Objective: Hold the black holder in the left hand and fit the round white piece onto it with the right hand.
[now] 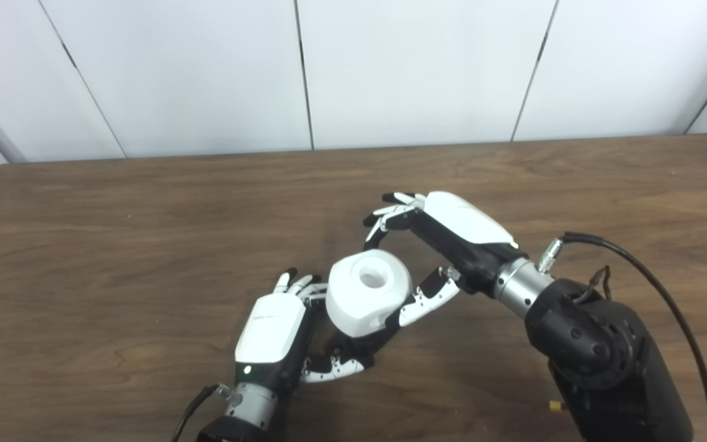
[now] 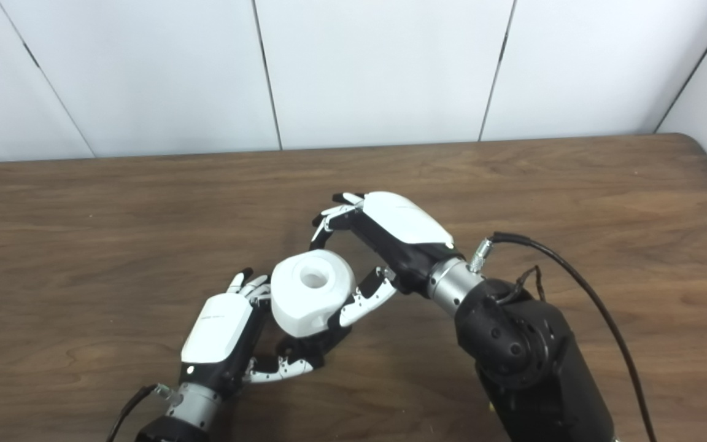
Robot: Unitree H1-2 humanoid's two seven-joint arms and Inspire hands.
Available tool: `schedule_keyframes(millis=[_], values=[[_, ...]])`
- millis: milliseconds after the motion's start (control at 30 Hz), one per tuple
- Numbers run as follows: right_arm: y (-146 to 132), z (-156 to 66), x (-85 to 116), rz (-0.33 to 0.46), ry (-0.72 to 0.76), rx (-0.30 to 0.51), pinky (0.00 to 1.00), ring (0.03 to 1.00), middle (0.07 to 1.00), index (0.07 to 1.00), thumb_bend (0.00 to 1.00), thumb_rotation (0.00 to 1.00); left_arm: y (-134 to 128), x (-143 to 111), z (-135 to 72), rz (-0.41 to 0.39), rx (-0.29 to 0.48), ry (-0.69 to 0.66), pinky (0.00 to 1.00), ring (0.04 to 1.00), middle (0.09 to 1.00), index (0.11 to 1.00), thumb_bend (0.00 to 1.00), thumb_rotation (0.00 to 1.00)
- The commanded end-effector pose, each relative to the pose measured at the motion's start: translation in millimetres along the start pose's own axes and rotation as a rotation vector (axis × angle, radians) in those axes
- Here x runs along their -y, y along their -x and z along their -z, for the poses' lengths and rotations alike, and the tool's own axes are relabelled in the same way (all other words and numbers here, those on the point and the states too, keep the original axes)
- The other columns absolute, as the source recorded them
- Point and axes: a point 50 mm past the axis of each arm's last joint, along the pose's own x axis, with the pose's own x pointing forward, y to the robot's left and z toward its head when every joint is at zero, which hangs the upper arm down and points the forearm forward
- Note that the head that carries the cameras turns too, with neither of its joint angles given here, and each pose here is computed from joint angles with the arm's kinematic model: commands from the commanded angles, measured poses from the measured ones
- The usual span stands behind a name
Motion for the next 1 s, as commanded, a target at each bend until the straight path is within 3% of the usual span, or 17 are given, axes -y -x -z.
schedule_keyframes(millis=[0, 967], values=[[3, -8, 10, 0.048, 0.021, 0.044, 1.0, 0.962, 0.826, 0.482, 0.52, 0.14, 0, 10, -3, 0.053, 0.005, -0.011, 1.0, 0.891, 0.785, 0.487, 0.52, 0.05], [0, 2, 7, 0.04, 0.057, 0.024, 1.0, 0.973, 0.831, 0.482, 0.52, 0.14, -1, 7, -6, 0.055, 0.001, -0.012, 1.0, 0.891, 0.786, 0.486, 0.52, 0.05]])
